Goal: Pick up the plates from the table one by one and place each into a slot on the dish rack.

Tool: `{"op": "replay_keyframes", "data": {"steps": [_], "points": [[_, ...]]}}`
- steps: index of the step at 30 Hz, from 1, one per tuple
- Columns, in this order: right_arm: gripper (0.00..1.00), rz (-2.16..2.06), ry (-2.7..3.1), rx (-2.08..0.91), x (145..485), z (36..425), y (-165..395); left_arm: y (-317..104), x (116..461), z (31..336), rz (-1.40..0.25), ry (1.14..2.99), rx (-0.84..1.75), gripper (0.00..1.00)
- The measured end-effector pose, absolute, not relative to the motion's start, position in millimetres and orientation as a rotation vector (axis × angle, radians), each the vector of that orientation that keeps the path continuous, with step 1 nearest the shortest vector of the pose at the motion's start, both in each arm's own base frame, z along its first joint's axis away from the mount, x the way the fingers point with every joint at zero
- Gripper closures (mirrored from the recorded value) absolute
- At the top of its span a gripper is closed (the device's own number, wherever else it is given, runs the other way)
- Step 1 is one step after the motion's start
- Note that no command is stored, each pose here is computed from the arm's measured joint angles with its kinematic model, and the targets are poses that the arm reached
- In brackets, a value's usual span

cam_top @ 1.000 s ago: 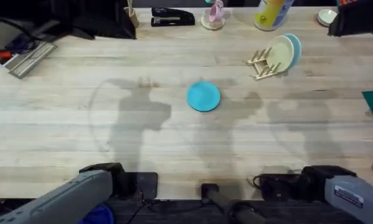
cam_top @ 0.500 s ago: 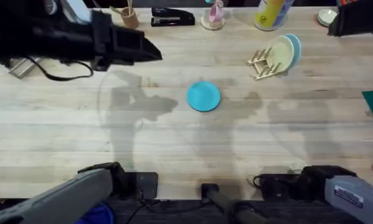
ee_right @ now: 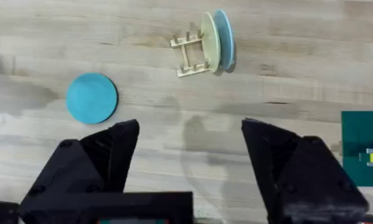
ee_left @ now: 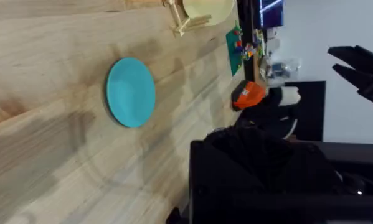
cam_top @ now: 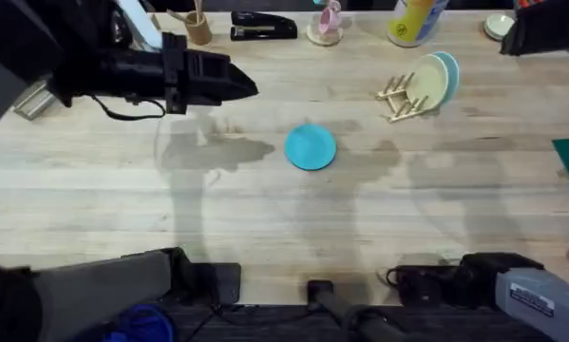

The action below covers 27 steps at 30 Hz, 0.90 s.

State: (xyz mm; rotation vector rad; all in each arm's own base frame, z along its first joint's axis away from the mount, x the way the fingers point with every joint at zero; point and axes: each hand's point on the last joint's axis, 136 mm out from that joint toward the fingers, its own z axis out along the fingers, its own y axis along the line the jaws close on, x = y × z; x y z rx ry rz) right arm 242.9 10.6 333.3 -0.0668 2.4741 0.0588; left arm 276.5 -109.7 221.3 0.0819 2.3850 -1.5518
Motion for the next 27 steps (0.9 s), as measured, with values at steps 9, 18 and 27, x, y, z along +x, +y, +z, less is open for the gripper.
{"op": "replay_keyframes", "data": {"steps": [9, 18, 27], "points": [[0.01, 0.059, 2.474, -0.067, 243, 333, 11, -138, 284, 207, -1.6, 2.394, 0.225, 0.958], [0.01, 0.059, 2.474, -0.067, 243, 333, 11, -154, 288, 182, -1.679, 2.47, 0.205, 0.958], [0.01, 0.059, 2.474, -0.066, 243, 333, 11, -163, 291, 161, -1.721, 2.522, 0.193, 0.958]]}}
